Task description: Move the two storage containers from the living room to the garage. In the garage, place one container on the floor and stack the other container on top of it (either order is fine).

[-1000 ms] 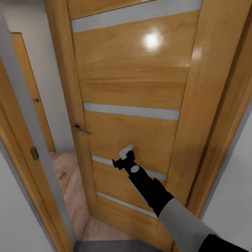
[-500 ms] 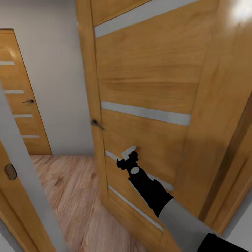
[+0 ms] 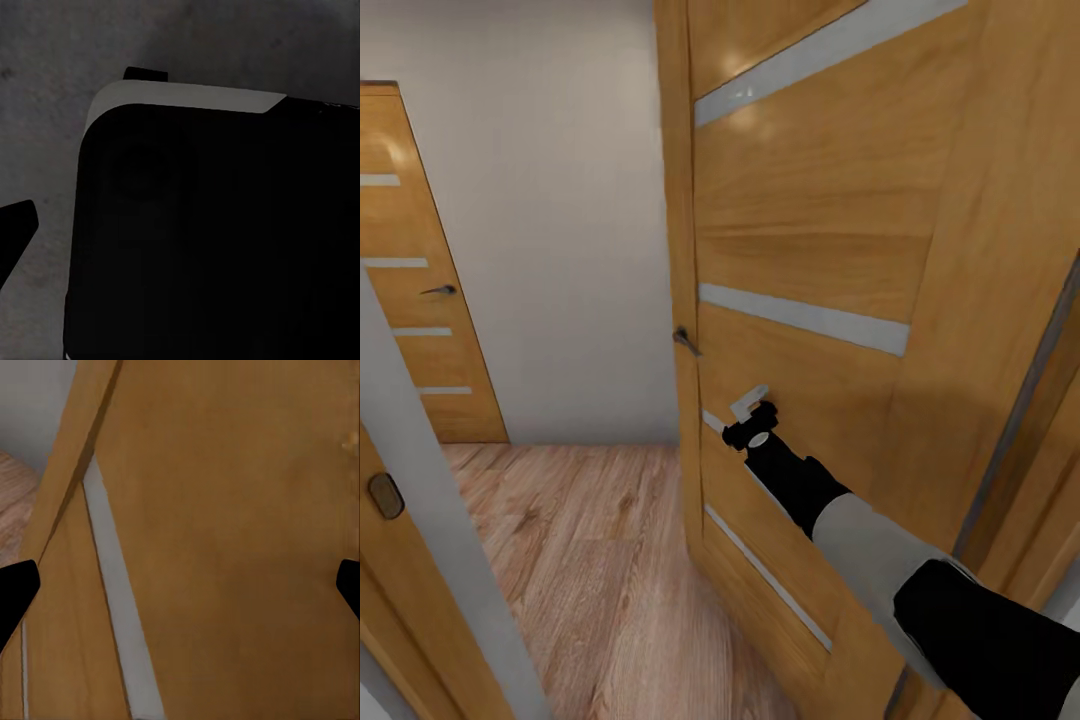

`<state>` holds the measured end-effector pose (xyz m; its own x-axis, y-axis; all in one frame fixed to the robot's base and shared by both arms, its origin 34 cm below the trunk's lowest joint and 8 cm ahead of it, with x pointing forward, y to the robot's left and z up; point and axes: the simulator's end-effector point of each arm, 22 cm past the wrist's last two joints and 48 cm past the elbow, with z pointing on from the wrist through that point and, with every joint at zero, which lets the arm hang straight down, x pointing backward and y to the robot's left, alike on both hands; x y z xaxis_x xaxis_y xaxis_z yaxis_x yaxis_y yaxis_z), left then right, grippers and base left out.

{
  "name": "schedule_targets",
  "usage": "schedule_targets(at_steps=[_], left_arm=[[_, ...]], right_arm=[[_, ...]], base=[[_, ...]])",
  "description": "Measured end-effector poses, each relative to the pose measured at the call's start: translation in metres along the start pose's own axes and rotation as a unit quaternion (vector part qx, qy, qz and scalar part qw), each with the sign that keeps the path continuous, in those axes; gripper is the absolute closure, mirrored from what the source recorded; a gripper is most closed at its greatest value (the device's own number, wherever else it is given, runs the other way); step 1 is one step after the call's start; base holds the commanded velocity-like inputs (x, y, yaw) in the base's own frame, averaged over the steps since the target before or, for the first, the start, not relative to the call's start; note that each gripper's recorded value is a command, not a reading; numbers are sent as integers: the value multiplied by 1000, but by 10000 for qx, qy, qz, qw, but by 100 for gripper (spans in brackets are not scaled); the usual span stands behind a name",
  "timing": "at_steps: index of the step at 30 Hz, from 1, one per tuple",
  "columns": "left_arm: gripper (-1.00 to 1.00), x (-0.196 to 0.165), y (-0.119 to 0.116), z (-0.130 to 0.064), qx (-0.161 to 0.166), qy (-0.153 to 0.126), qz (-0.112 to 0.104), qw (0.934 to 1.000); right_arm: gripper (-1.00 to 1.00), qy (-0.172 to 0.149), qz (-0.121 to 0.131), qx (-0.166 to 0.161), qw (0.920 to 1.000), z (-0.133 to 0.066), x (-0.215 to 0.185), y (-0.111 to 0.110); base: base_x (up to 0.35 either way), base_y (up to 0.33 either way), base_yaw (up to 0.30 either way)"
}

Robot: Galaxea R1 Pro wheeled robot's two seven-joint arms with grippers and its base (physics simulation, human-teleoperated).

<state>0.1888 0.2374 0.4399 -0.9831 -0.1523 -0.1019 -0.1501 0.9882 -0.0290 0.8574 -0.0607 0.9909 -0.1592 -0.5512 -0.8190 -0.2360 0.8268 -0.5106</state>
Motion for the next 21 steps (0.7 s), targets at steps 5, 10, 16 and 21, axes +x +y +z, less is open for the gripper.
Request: schedule_targets(at_steps=[5, 10, 16, 21], left_arm=[[-100, 0, 0, 0, 2, 0, 0, 10000], [-100, 0, 1, 0, -2, -1, 2, 10000], [-100, 0, 1, 0, -2, -1, 2, 10000], [-100, 0, 1, 0, -2, -1, 6, 10000]], right_arm=[[-100, -65, -46, 109, 9999, 4, -9, -14], [-100, -456, 159, 74, 9988, -5, -48, -16], [-100, -557, 208, 33, 9982, -7, -56, -14], [-100, -558, 211, 25, 9982, -8, -56, -13]], base=[[0, 0, 0], [0, 0, 0], [0, 0, 0], [0, 0, 0]])
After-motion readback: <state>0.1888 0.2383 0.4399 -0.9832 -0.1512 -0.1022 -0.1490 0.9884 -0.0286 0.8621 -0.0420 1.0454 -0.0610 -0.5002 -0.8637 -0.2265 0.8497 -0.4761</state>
